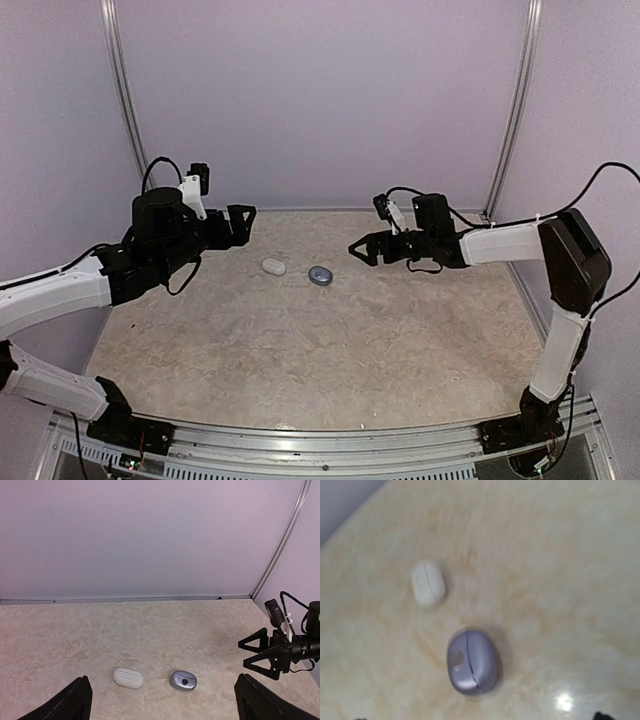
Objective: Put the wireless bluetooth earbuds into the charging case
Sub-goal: Place the charging case with the earbuds at the center of the board, then reset both arms
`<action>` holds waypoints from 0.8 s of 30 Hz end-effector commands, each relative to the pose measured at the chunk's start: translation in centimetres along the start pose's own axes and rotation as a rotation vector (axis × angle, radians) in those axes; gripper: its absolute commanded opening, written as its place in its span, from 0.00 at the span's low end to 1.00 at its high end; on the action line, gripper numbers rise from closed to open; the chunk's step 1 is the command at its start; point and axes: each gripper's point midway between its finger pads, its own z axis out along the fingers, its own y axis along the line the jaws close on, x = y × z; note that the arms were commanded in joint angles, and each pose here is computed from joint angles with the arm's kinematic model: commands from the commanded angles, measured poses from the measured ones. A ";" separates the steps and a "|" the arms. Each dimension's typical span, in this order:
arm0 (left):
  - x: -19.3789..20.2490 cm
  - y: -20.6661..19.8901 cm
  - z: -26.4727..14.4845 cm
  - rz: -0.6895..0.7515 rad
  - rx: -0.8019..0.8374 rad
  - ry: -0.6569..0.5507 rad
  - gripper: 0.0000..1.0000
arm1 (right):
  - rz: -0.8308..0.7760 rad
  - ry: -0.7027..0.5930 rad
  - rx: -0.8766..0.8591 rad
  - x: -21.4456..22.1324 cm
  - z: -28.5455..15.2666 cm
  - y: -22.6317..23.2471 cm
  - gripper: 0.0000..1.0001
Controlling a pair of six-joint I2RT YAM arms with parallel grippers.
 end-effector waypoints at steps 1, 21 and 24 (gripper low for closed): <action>-0.2 0.1 1.6 -0.063 0.036 0.069 0.99 | -0.082 -0.126 0.078 -3.6 -5.5 0.5 1.00; 11.3 7.1 1.5 -0.237 -0.143 0.226 0.99 | -0.096 -0.421 0.173 3.0 -19.5 3.7 1.00; 12.1 7.5 1.3 -0.239 -0.158 0.231 0.99 | -0.083 -0.418 0.169 4.2 -19.6 3.6 1.00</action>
